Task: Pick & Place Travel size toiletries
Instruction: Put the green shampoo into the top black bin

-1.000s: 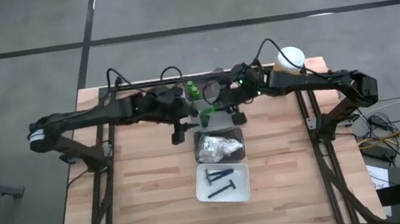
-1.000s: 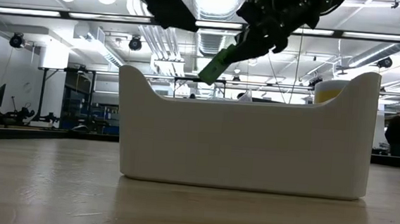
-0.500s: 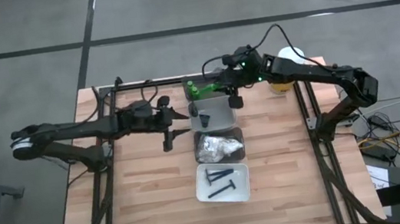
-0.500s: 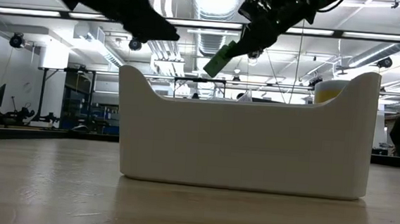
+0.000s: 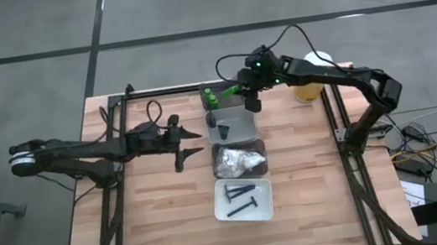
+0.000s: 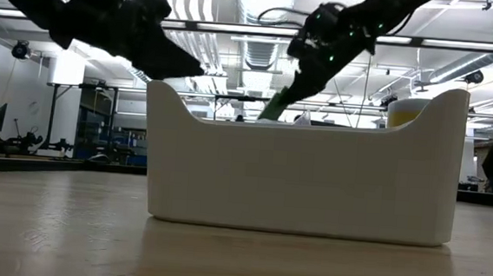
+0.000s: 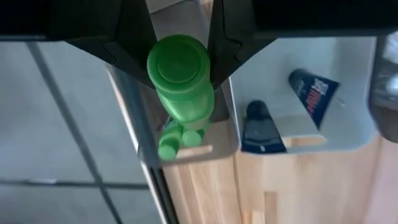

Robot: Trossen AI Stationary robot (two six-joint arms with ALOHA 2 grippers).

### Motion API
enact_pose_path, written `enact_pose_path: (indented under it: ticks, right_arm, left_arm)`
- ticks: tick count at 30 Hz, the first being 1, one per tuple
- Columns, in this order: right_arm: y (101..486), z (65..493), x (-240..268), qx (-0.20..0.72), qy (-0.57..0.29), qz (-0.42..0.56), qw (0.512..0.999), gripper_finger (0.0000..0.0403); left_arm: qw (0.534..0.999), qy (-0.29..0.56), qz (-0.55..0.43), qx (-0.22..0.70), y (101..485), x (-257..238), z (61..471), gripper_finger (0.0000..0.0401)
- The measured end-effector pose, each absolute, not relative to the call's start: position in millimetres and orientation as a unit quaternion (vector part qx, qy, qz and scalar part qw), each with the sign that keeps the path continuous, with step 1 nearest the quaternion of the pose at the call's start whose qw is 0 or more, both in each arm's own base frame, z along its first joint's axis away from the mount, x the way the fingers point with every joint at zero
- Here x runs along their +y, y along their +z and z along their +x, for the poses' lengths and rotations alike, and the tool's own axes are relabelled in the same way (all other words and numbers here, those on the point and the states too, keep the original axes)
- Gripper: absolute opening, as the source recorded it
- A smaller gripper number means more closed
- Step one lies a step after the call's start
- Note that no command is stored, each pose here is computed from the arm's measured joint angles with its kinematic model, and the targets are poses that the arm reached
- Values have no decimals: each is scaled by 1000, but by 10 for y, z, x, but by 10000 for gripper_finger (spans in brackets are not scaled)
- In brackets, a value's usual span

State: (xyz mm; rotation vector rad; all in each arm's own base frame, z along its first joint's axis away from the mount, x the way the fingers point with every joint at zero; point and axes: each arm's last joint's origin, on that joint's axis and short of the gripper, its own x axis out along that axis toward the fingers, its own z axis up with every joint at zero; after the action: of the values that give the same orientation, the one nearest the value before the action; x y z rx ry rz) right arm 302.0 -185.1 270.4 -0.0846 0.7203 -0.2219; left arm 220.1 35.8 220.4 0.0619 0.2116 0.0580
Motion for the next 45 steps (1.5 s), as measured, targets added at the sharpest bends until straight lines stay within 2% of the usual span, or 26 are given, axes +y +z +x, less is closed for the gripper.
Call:
enact_pose_path:
  ticks: [13,34,45]
  right_arm:
    - [2483,3422,-2158,443,-97,-5,891,109]
    - [2076,3554,-2301,539,-70,0,840,109]
    - [2109,3555,-2303,534,-76,5,842,154]
  left_arm:
    - [991,29,16,130,2061,349,2150,206]
    - [991,29,16,131,2051,349,2146,206]
    - [991,29,17,131,2050,349,2146,206]
